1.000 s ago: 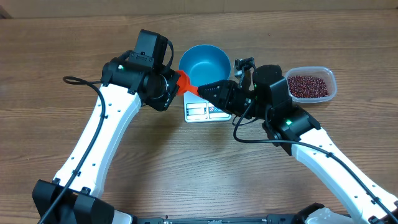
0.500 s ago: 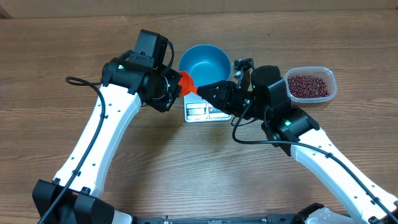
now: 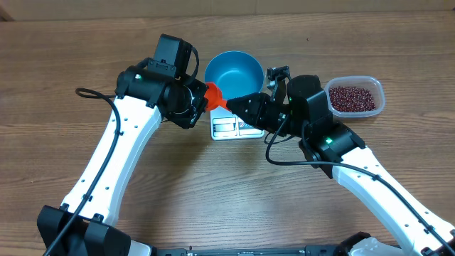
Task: Scoop item into bowl and weigh 150g on scale
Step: 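Grasp the red scoop handle with the right gripper, release left gripper, then carry the scoop with the right gripper to the bean tub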
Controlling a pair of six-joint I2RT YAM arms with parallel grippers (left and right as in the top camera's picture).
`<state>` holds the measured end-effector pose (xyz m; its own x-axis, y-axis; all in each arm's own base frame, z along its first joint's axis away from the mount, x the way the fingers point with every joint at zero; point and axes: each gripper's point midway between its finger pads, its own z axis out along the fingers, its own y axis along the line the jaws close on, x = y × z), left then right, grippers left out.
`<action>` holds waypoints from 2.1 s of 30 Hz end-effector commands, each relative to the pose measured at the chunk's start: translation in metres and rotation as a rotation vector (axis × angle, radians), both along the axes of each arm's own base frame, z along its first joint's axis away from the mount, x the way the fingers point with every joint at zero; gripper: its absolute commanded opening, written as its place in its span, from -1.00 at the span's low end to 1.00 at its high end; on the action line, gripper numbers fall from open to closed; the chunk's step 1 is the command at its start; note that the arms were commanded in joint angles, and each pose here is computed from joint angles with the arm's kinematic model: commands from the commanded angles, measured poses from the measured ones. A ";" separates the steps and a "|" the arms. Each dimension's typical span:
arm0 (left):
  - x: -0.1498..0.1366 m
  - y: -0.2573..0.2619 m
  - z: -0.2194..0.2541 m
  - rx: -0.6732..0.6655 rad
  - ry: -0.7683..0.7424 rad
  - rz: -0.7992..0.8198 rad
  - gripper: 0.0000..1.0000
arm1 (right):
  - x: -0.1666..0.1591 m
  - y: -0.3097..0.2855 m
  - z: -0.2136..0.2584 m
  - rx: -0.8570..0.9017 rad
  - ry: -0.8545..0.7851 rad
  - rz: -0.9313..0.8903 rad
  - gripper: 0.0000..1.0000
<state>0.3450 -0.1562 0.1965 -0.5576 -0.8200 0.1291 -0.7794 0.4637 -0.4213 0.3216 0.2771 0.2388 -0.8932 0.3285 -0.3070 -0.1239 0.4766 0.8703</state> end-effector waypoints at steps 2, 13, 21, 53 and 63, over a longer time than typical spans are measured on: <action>-0.001 -0.004 0.000 -0.008 0.009 0.001 -0.92 | 0.003 0.002 0.012 0.006 -0.036 -0.005 -0.73; -0.001 -0.004 0.000 -0.009 0.009 0.001 -0.48 | 0.003 0.002 0.012 0.006 -0.036 -0.005 -0.93; 0.002 -0.004 0.001 -0.011 -0.002 0.004 -0.04 | 0.003 0.002 0.011 0.005 -0.034 -0.005 -0.93; 0.065 0.019 0.076 0.312 -0.630 -0.706 0.19 | 0.015 -0.042 -0.017 -0.181 -0.069 -0.045 -0.93; 0.067 0.019 0.091 0.359 -0.692 -0.775 0.58 | 0.017 -0.096 0.001 -0.232 -0.112 -0.138 -0.93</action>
<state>0.4119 -0.1381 0.2691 -0.8252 -0.1871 -0.5329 0.0654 0.9055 -0.4193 0.3344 0.1980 0.2114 -0.8528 0.3434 -0.3934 -0.0718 0.6690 0.7398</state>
